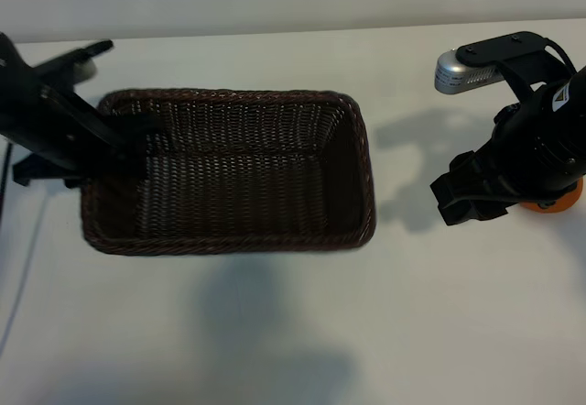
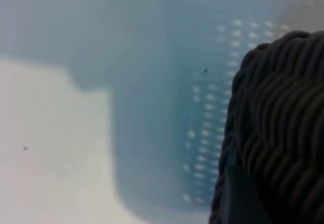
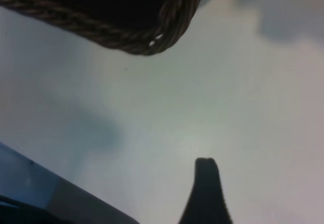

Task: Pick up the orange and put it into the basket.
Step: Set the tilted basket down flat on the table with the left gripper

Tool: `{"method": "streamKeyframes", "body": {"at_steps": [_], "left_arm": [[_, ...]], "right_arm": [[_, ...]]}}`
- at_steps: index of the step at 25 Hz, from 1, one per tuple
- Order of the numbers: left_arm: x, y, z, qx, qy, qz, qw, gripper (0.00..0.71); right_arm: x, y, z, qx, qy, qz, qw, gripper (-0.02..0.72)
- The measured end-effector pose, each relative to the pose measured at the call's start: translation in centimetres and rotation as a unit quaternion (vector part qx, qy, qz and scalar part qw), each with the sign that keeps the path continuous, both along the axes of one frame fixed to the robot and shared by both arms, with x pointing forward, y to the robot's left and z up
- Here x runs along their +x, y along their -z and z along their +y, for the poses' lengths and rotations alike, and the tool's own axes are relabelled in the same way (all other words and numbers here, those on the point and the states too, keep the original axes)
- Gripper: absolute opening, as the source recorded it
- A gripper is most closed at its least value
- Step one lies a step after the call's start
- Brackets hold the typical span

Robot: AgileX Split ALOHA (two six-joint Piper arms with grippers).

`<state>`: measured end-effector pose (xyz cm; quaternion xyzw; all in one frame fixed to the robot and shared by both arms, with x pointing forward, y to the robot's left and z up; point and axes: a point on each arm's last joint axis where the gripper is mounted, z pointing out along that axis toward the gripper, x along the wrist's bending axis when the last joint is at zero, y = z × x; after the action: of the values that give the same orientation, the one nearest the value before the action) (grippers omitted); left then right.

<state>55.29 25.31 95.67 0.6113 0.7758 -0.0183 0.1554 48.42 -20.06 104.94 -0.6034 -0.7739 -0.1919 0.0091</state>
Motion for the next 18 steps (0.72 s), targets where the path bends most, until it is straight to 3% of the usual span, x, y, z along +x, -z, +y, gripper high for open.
{"method": "streamKeyframes", "body": {"at_steps": [8, 18], "left_arm": [[-0.8, -3.7, 2.4, -0.059, 0.006, -0.054, 0.997, 0.349], [-0.4, -4.7, 2.0, -0.110, 0.008, -0.099, 0.989, 0.349]], "right_arm": [[0.0, 0.0, 0.0, 0.000, 0.000, 0.000, 1.000, 0.525], [0.0, 0.0, 0.0, 0.000, 0.000, 0.000, 1.000, 0.525]]}}
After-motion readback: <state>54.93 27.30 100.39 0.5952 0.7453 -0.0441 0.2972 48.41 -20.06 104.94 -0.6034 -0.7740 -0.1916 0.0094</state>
